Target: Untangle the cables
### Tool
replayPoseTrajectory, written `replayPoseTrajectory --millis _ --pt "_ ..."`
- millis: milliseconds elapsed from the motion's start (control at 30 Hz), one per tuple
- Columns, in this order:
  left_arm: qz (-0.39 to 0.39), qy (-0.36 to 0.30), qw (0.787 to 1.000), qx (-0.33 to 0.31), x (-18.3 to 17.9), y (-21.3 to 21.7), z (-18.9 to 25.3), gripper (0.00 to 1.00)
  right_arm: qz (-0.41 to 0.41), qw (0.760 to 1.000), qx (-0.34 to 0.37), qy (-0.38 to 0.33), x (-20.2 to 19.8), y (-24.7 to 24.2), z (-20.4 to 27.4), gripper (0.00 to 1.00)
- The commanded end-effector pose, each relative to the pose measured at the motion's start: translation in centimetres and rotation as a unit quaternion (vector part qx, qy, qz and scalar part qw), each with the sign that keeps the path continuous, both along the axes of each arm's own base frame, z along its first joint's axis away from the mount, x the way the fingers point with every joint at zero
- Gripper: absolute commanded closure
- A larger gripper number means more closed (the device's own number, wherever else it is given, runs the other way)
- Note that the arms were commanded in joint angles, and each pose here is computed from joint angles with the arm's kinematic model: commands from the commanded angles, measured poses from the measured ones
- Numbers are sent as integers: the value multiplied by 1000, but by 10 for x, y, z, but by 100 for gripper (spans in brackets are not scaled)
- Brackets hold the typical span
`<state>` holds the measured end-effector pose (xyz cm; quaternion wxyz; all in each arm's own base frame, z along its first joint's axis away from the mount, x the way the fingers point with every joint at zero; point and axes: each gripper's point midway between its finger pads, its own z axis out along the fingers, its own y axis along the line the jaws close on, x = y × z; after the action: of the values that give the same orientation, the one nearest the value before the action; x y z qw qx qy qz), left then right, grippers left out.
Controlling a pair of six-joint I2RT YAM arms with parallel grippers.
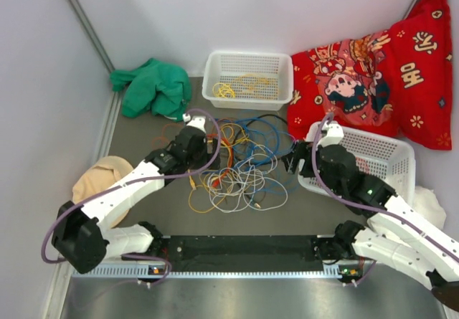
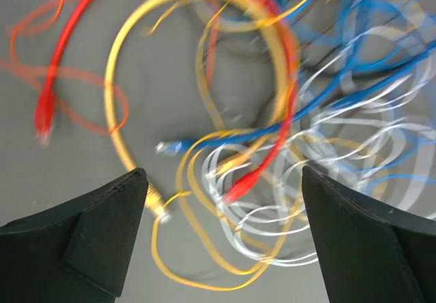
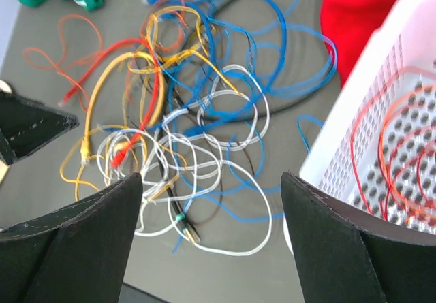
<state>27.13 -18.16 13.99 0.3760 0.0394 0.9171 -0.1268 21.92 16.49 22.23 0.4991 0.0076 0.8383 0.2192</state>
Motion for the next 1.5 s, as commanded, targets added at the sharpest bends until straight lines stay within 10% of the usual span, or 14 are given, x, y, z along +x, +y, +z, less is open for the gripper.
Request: replayPoseTrajectory --millis 0,867,1200,1267,1467 --pt "29 -42 999 13 4 18 5 1 -10 999 16 30 -11 -5 -17 19" --pt "141 26 989 45 140 28 -98 2 -14 999 -6 28 -7 -6 -22 18" --pt "107 97 984 104 98 19 -136 71 -11 999 -8 29 -6 -4 -24 18" --pt "108 94 984 102 92 21 -129 99 -11 1000 -5 26 -7 -5 -21 18" --pt "61 63 996 4 76 -2 -52 100 -10 1000 15 10 -9 -6 -2 18"
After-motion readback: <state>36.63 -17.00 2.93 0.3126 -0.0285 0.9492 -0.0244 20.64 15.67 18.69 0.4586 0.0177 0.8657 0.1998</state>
